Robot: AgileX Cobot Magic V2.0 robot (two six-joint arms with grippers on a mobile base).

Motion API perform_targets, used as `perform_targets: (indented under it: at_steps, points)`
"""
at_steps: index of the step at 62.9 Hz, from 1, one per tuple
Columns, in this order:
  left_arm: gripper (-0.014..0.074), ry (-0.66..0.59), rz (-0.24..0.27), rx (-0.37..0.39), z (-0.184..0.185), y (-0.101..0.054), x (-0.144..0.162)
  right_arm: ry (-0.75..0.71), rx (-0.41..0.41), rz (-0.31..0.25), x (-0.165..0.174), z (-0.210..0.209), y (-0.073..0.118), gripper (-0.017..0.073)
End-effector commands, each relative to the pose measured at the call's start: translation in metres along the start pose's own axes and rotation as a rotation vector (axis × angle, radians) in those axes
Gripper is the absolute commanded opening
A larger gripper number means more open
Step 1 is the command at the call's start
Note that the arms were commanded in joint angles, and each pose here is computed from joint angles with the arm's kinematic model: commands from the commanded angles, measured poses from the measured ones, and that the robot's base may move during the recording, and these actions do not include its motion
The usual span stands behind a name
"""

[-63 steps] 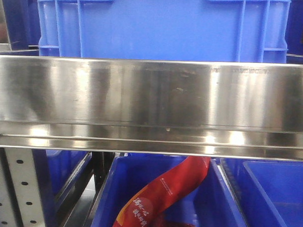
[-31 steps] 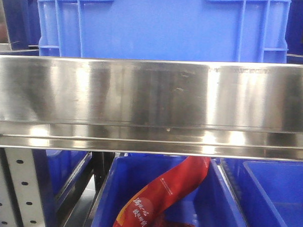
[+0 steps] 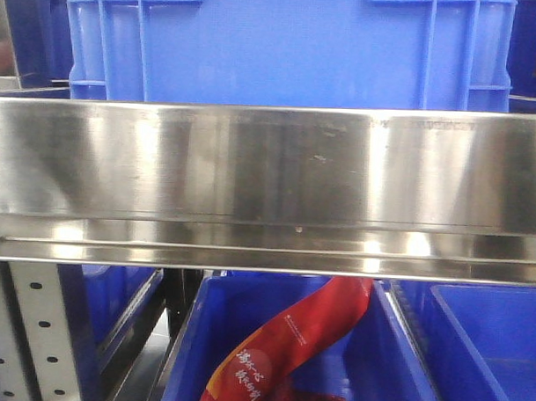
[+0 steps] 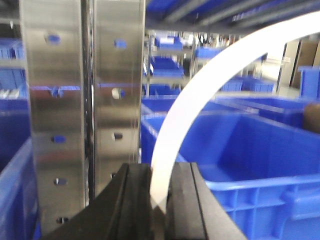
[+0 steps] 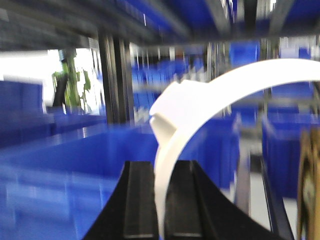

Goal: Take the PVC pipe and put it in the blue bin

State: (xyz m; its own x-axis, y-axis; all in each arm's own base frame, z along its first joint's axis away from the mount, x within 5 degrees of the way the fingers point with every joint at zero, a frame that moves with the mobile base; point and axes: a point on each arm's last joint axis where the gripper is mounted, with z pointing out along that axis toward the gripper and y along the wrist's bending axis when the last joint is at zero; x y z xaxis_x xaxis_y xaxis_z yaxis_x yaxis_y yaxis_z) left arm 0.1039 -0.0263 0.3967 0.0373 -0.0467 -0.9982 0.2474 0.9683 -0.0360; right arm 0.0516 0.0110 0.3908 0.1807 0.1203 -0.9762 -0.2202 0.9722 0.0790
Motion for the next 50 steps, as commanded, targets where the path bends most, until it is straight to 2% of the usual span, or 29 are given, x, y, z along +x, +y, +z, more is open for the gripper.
perform_targets:
  at_steps: [1,14,23,34,48,50]
  points:
    - [-0.0111,-0.03,-0.011,0.019,0.014,-0.002,-0.009,-0.091,-0.005,0.001,-0.009,0.01,0.0,-0.0169]
    - [-0.0111,0.024,-0.01,0.122,0.061,-0.021,-0.024,-0.045,-0.02,0.006,-0.017,0.068,0.003,-0.0169]
    - [-0.0111,-0.021,-0.016,0.171,0.101,-0.037,-0.035,0.053,-0.064,0.015,-0.013,0.125,0.013,-0.0169]
    - [-0.0111,-0.048,-0.021,0.177,0.153,-0.047,-0.043,0.177,-0.13,0.02,0.009,0.193,0.035,-0.0169]
    - [-0.0111,0.005,-0.025,0.176,0.199,-0.055,-0.034,0.268,-0.215,0.021,0.035,0.244,0.069,-0.0169]
    - [-0.0111,0.012,-0.044,0.175,0.203,-0.056,-0.032,0.278,-0.222,0.021,0.039,0.25,0.073,-0.0169]
